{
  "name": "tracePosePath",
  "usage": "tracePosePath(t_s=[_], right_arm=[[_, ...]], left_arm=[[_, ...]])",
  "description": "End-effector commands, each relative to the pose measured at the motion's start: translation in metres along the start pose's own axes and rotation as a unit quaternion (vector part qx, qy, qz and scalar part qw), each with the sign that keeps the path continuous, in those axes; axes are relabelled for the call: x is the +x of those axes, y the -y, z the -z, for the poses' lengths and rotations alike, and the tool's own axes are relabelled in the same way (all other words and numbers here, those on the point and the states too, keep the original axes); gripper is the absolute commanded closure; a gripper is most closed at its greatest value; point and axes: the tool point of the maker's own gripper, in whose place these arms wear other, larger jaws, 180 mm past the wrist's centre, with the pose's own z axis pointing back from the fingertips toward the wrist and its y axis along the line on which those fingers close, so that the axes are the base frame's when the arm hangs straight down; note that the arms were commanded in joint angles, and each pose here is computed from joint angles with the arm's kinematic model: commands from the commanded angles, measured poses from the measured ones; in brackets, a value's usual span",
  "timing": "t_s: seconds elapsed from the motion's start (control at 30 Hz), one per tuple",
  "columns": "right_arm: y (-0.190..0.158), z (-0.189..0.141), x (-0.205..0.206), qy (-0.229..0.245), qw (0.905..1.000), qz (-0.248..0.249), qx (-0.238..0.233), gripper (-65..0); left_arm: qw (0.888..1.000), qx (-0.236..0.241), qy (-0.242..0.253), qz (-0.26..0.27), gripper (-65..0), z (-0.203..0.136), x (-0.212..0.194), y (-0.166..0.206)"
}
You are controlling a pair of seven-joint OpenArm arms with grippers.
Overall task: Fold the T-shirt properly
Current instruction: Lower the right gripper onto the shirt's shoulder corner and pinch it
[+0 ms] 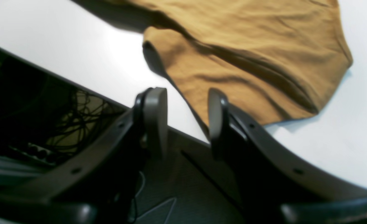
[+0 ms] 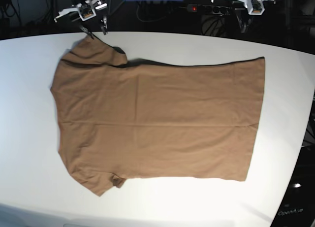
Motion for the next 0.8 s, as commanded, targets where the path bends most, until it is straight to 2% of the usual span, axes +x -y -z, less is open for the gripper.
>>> tracePosePath(t_s=[0.0, 0.3, 0.6, 0.77], right_arm=[[0.003, -0.002, 0.007, 0.015, 0.9999, -0.005, -0.003, -22.6], [0.006, 0.008, -0.014, -0.004, 1.0, -0.006, -0.003, -22.6], [0.016, 0.019, -0.01, 0.006, 0.9998, -0.021, -0.003, -22.6], [0.021, 0.026, -0.019, -0.01, 0.9996, -0.024, -0.007, -22.6]], left_arm=[[1.0, 0.005, 0.012, -0.003, -1.2, -0.003, 0.007, -0.004], [1.0, 0.012, 0.012, -0.014, -1.2, -0.001, 0.008, -0.01], [1.0, 0.012, 0.012, -0.014, -1.2, -0.001, 0.008, -0.01], [1.0, 0.012, 0.012, -0.016, -1.2, -0.001, 0.008, -0.01]])
